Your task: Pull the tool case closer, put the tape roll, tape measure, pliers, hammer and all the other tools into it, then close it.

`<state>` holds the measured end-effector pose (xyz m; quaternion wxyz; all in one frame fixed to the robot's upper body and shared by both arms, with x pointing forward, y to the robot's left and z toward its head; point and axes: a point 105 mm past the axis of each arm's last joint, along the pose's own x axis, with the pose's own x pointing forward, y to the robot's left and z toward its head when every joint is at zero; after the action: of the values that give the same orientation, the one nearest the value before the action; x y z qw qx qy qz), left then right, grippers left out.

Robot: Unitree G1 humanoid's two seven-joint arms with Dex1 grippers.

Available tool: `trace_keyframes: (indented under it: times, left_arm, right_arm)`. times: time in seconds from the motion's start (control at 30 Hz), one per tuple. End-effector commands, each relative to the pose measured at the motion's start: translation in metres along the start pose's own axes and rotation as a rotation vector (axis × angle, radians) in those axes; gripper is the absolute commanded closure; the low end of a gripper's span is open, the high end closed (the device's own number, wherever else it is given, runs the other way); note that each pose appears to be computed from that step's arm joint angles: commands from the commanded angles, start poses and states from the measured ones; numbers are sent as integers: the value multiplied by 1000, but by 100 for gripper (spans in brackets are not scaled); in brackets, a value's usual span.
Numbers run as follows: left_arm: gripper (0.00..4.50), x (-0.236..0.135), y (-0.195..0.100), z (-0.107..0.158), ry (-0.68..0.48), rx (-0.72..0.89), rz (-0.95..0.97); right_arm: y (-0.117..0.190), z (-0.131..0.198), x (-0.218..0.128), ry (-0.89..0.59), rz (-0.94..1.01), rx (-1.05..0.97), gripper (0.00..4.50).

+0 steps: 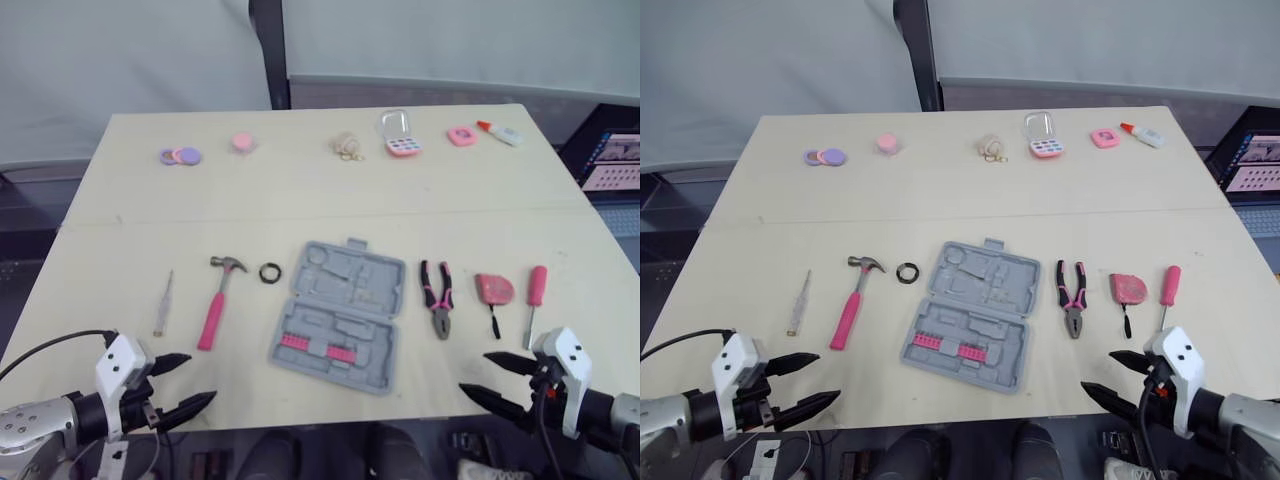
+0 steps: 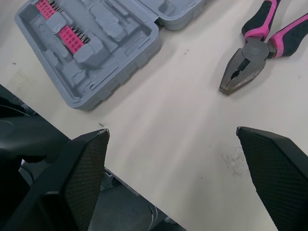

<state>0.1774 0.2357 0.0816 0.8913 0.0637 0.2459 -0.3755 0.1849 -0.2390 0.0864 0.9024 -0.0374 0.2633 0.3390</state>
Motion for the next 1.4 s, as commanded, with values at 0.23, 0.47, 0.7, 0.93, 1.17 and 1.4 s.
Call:
trace_keyframes:
  times: [0.23, 0.47, 0.7, 0.93, 1.17, 1.4]
  left_arm:
    - [0, 2, 0, 3, -5, -17, -13]
    - [0, 3, 0, 4, -5, -12, -9]
    - [0, 4, 3, 11, -29, -10, -6]
    - [49, 10, 9, 49, -95, -116, -139]
    - [389, 29, 22, 76, -39, -88, -220]
    - [447, 58, 40, 98, -38, 16, -256]
  right_arm:
    - [-1, 5, -4, -23, -8, -10, 3]
    - [0, 5, -3, -20, -8, -6, 3]
    - [2, 3, -3, 2, 2, 9, 3]
    - [9, 19, -3, 33, 44, -10, 52]
    - [17, 51, 13, 11, 84, -74, 396]
    - [16, 74, 35, -19, 73, -104, 449]
